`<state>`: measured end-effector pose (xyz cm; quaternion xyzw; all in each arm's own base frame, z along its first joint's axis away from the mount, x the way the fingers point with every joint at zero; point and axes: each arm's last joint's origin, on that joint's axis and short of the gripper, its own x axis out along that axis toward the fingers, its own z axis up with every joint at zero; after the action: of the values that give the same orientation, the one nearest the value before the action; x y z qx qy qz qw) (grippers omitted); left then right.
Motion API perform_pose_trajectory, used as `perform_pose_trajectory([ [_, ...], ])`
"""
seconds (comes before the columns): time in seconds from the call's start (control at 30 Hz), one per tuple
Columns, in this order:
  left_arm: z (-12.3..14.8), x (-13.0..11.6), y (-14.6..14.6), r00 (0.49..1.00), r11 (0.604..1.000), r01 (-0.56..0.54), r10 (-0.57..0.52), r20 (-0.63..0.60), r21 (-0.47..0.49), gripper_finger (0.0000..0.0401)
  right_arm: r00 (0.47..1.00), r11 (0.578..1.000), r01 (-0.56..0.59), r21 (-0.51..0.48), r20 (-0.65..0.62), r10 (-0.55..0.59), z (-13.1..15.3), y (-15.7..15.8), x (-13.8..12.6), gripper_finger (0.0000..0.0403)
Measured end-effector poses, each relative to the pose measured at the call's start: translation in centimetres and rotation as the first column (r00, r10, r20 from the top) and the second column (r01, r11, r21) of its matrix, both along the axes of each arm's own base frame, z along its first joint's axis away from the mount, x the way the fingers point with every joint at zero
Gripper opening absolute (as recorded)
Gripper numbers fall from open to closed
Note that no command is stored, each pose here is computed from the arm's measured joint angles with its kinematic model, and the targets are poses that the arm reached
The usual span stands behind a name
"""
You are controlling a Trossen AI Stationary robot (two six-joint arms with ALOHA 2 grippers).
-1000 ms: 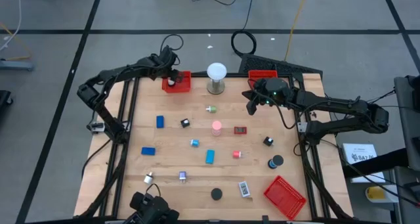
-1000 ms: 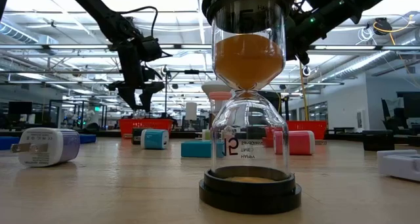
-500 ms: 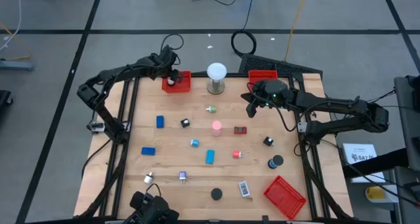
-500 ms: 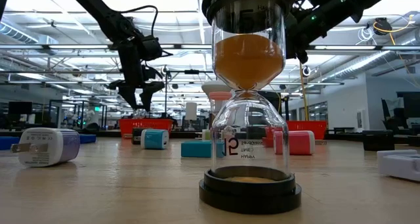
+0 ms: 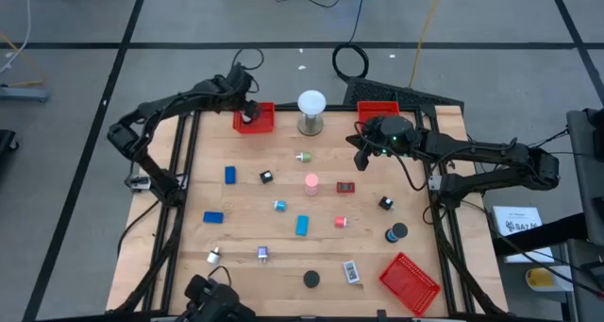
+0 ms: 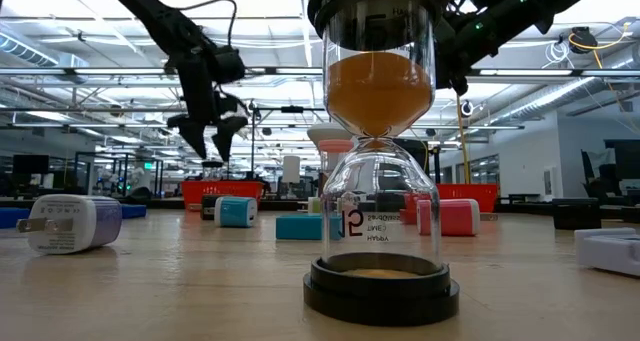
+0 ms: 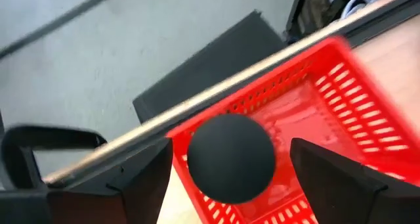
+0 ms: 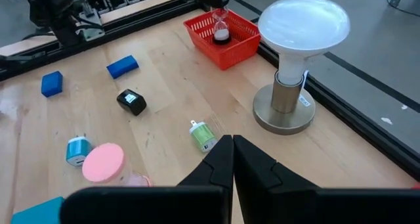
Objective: Pick & Place Office items
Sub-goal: Put the pink charger adapter into the top right red bin
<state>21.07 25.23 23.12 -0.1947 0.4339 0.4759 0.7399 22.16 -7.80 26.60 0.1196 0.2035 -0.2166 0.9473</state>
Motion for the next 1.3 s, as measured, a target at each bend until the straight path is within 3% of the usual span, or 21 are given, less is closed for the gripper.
perform_pose_trajectory([
  [0.2,3.4,-1.5,-1.7,0.999,0.998,0.040,-0.042,0.026,0.051,0.0292,1.000,1.000,0.010,0.021,0.009,-0.010,0.0,0.0,0.0,0.0000],
  [0.37,6.8,-2.6,-3.9,0.984,0.979,0.154,-0.164,0.075,0.131,0.0264,0.999,0.998,0.029,0.058,0.024,-0.030,0.0,0.0,0.0,0.0000],
  [0.6,9.9,-2.3,-7.5,0.913,0.937,0.288,-0.330,0.239,0.196,0.0200,0.999,0.997,0.034,0.069,0.029,-0.036,0.0,0.0,0.0,0.0000],
  [0.7,10.3,-1.0,-9.6,0.850,0.894,0.368,-0.435,0.298,0.257,0.0169,0.999,0.997,0.029,0.067,0.028,-0.031,0.0,0.0,0.0,0.0000],
  [0.83,9.3,1.2,-12.1,0.743,0.841,0.400,-0.530,0.409,0.363,0.0130,0.998,0.997,-0.052,0.059,0.023,0.051,0.0,0.2,0.1,0.0000],
  [1.03,5.5,3.4,-15.6,0.577,0.803,0.307,-0.583,0.571,0.510,0.0088,0.993,0.986,-0.119,0.115,0.038,0.116,0.0,0.5,0.0,0.0000],
  [1.17,3.0,3.5,-17.5,0.548,0.790,0.265,-0.595,0.588,0.552,0.0070,0.995,0.982,-0.098,0.161,0.049,0.091,0.2,0.7,-0.5,0.0000],
  [1.3,2.0,3.5,-18.5,0.547,0.815,0.304,-0.574,0.610,0.494,0.0056,0.996,0.980,-0.084,0.181,0.057,0.075,0.6,0.9,-1.1,0.0000],
])
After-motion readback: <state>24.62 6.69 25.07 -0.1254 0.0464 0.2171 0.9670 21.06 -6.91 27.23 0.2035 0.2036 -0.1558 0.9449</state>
